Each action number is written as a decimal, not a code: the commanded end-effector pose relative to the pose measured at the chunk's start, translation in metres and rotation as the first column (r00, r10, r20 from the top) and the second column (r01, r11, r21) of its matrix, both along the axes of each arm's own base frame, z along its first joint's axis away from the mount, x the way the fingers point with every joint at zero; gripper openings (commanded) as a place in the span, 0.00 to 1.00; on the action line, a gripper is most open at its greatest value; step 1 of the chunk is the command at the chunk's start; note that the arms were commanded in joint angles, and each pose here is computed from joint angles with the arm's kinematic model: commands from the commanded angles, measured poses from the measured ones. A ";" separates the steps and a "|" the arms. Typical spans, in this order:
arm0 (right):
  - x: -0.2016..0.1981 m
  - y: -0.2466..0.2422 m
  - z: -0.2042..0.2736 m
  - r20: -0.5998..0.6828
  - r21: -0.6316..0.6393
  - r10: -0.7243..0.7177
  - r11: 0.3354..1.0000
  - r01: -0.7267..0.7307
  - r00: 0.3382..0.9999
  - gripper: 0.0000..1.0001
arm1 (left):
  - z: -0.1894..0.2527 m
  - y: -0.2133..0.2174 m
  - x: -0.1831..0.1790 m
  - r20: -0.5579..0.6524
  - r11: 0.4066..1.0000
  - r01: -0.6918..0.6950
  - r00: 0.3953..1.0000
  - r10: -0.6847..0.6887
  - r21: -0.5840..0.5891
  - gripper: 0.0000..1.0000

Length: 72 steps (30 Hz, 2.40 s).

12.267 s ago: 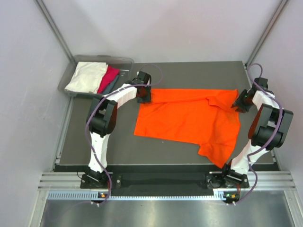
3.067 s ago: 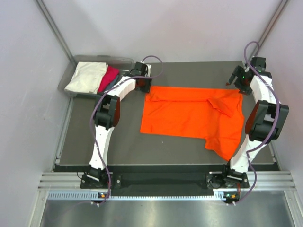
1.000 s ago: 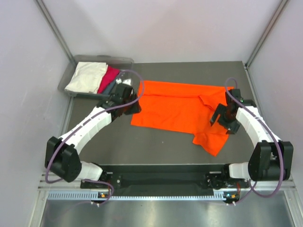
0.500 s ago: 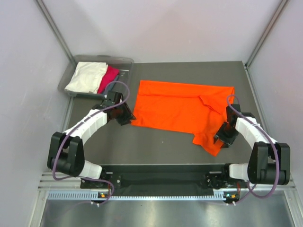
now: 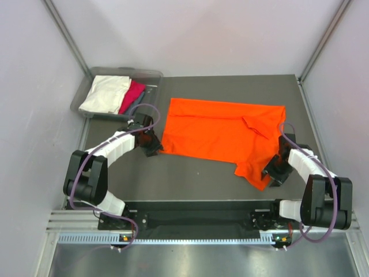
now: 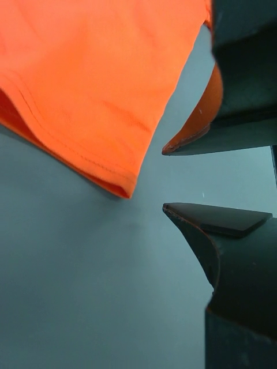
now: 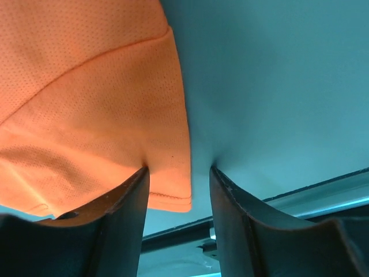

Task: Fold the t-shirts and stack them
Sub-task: Fold the tshirt

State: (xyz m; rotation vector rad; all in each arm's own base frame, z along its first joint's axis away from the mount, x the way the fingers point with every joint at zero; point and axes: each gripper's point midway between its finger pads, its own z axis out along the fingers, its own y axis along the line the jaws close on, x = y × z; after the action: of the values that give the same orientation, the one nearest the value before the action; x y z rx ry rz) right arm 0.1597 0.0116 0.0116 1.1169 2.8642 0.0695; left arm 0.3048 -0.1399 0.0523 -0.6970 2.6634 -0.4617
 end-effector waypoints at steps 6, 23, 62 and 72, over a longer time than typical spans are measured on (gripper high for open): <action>0.013 -0.005 -0.009 0.090 -0.022 -0.069 0.997 0.071 0.994 0.33 | 0.005 0.018 -0.005 0.060 0.997 -0.029 0.998 0.025 0.068 0.43; 0.018 -0.011 0.013 0.189 -0.062 -0.035 0.997 0.047 0.981 0.00 | -0.015 0.005 -0.007 -0.008 0.999 0.031 1.000 -0.031 0.023 0.52; 0.024 -0.021 0.061 0.293 -0.125 0.014 0.992 0.024 0.956 0.00 | -0.026 0.005 -0.018 0.007 0.998 0.049 0.999 -0.050 0.038 0.00; 0.068 -0.040 0.092 0.368 -0.180 0.079 0.984 -0.013 0.927 0.00 | -0.001 -0.010 0.012 0.049 0.993 0.097 0.994 -0.100 0.072 0.00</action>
State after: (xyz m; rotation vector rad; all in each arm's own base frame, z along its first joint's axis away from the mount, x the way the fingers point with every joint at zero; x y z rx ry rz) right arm 0.1937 -0.0106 0.0762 0.9575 2.5898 0.0634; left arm 0.2920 -0.1417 0.0307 -0.5931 2.7040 -0.4027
